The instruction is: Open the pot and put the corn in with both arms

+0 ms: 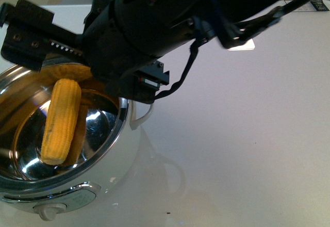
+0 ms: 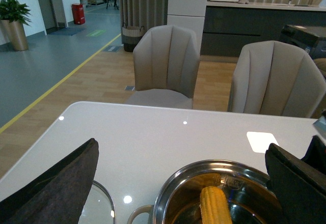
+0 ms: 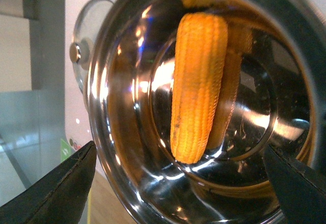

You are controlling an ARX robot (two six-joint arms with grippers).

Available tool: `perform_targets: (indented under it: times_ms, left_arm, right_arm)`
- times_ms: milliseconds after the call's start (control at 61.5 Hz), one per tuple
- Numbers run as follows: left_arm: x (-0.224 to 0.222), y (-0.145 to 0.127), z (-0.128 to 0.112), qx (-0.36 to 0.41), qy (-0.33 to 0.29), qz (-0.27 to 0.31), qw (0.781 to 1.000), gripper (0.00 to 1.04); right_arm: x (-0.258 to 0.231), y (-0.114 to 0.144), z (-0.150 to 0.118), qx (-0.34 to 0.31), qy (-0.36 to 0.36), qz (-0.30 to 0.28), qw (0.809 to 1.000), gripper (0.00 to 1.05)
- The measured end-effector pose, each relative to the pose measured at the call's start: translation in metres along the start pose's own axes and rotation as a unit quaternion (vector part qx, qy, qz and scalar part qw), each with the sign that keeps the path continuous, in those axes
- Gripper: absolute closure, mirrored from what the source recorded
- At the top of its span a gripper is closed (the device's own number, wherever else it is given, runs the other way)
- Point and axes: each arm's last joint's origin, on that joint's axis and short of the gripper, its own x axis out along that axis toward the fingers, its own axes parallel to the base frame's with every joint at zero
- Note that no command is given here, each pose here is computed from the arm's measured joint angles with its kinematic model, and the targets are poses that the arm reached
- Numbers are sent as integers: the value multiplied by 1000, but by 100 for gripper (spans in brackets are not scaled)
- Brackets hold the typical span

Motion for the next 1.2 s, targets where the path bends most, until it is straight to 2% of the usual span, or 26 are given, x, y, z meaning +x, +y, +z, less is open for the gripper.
perform_targets:
  times_ms: [211,358,504,650,845,894,910,959,975,1056,1138,1203]
  left_arm:
    - [0,0,0,0,0,0,1000,7]
    - [0,0,0,0,0,0,1000,7]
    - [0,0,0,0,0,0,1000,7]
    - [0,0,0,0,0,0,1000,7]
    - [0,0,0,0,0,0,1000,7]
    - [0,0,0,0,0,0,1000,7]
    - [0,0,0,0,0,0,1000,7]
    - [0,0,0,0,0,0,1000,7]
    - [0,0,0,0,0,0,1000,7]
    - [0,0,0,0,0,0,1000,7]
    - [0,0,0,0,0,0,1000,7]
    - [0,0,0,0,0,0,1000,7]
  right_arm:
    - [-62,-24,28,43,-102,18,994,9]
    - [-112,-51,35,55,-162,-5,985,9]
    - [-159,-80,24,34,-208,-73,975,9]
    - [-206,-103,3,15,-240,-133,962,9]
    - [-228,-105,-6,-8,-267,-147,952,9]
    - [-223,-109,-8,-58,-322,-186,926,15]
    - [-222,-112,-11,-86,-358,-200,908,19]
    - [-222,-117,-17,-129,-402,-236,875,25]
    - [-223,-120,-22,-149,-425,-247,858,29]
    - [-235,-119,-32,-211,-478,-259,812,43]
    - [-243,-117,-39,-235,-494,-263,795,57]
    - [-246,-124,-54,-245,-484,-276,793,78]
